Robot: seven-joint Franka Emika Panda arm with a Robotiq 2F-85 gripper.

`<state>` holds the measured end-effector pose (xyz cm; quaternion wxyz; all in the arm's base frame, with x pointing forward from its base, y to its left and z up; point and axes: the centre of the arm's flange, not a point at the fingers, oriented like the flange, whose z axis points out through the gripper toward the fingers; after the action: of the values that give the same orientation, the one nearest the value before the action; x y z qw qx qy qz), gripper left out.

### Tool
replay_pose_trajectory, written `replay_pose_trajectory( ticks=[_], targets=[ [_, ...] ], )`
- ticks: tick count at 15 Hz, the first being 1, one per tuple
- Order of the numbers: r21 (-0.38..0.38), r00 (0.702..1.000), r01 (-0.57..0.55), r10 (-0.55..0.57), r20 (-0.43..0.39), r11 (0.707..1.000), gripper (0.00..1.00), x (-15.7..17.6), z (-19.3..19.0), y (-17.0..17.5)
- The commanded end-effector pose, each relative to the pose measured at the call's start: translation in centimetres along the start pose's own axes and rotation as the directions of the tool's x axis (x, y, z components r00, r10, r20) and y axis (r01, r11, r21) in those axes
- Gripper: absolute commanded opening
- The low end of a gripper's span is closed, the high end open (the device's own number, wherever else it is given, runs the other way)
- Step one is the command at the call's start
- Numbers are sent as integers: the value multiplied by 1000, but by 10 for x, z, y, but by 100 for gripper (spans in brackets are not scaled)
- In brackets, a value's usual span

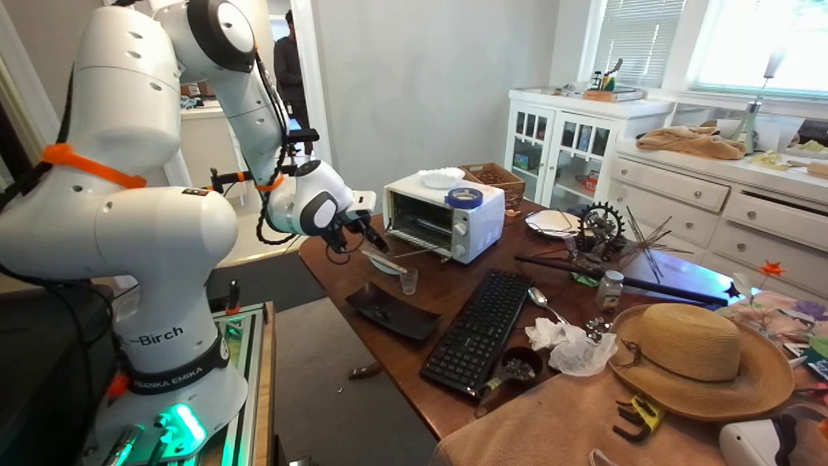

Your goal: Put the metal object inside the mini oven

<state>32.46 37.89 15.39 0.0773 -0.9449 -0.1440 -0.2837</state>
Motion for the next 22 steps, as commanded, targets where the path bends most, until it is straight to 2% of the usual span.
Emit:
replay_pose_trajectory(
  ticks=[1,11,17,22],
  targets=[
    [31,999,47,-48,18,998,43,6,8,-1],
    [104,997,78,-76,-17,992,43,2,2,-5],
    [127,999,45,-41,-36,991,43,-9,-14,26],
    [137,998,48,-42,-50,989,43,-17,-21,36]
  ],
)
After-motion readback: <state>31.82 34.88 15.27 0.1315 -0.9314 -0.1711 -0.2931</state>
